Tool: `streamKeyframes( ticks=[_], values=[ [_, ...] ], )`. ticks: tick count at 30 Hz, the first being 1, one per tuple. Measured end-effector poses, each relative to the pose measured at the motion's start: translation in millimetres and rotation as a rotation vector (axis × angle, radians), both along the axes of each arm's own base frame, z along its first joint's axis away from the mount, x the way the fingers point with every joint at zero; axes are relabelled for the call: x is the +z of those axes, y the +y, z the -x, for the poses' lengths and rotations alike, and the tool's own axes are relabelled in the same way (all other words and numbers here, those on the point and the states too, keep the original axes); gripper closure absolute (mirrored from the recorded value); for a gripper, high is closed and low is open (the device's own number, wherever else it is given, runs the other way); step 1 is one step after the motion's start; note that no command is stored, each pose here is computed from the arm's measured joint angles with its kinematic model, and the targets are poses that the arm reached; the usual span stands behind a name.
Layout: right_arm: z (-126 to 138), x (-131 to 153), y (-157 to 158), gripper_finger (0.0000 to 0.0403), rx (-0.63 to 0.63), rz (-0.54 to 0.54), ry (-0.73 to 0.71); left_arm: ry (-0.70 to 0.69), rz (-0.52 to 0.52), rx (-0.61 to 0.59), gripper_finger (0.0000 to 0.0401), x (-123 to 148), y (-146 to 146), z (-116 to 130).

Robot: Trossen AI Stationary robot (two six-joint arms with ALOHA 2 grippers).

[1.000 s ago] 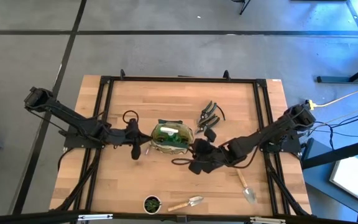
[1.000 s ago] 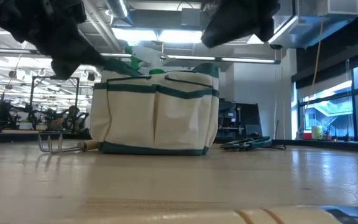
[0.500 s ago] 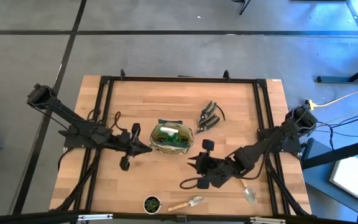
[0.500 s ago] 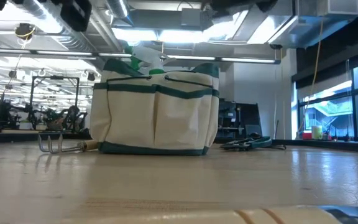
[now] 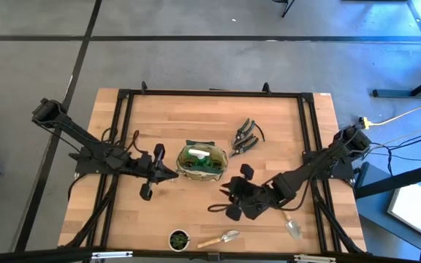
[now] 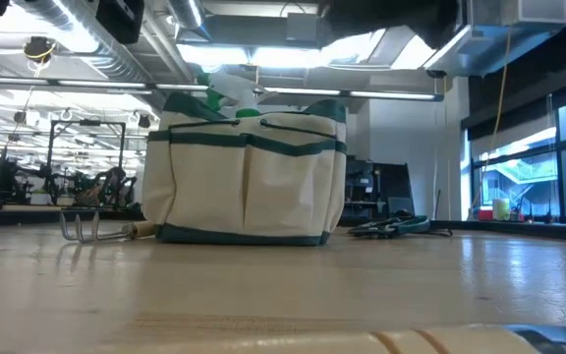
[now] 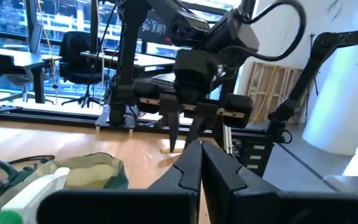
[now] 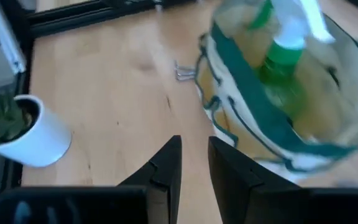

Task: Pick & Place Garden tools in Gardening bag
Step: Put the bottom shear scissors into the side pocket of the green gardening bag

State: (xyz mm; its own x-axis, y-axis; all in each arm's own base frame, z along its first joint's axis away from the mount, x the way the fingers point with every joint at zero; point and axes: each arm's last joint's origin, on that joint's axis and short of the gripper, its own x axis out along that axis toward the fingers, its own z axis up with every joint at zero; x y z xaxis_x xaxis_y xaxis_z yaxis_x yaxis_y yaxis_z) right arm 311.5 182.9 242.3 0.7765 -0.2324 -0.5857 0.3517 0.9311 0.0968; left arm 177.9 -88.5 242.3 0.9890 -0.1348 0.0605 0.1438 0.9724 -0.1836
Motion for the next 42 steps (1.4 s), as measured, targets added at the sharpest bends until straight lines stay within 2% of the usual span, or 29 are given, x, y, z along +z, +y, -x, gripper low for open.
streamKeyframes(
  ticks=[12, 19, 25, 36, 42],
  values=[
    [43.9, -6.4, -39.1, 0.0322, -0.454, -0.001, 0.222, 0.002, 0.0, 0.009, 0.0398, -0.2, 0.2, 0.0],
    [65.0, -8.0, -57.9, 0.0321, -0.674, 0.049, 0.344, 0.003, -0.01, 0.032, 0.0398, -0.4, 0.9, -0.1],
    [66.6, -13.3, -76.0, 0.0297, -0.752, 0.059, 0.446, 0.003, -0.01, 0.032, 0.0399, -0.4, 0.9, -0.1],
    [60.4, -15.1, -100.9, 0.0223, -0.827, 0.072, 0.489, 0.004, -0.011, 0.032, 0.0399, -0.4, 0.9, -0.1],
    [58.6, -22.5, -124.0, 0.0201, -0.914, 0.066, 0.523, 0.004, -0.01, 0.032, 0.0399, -0.4, 0.9, -0.1]
  ],
)
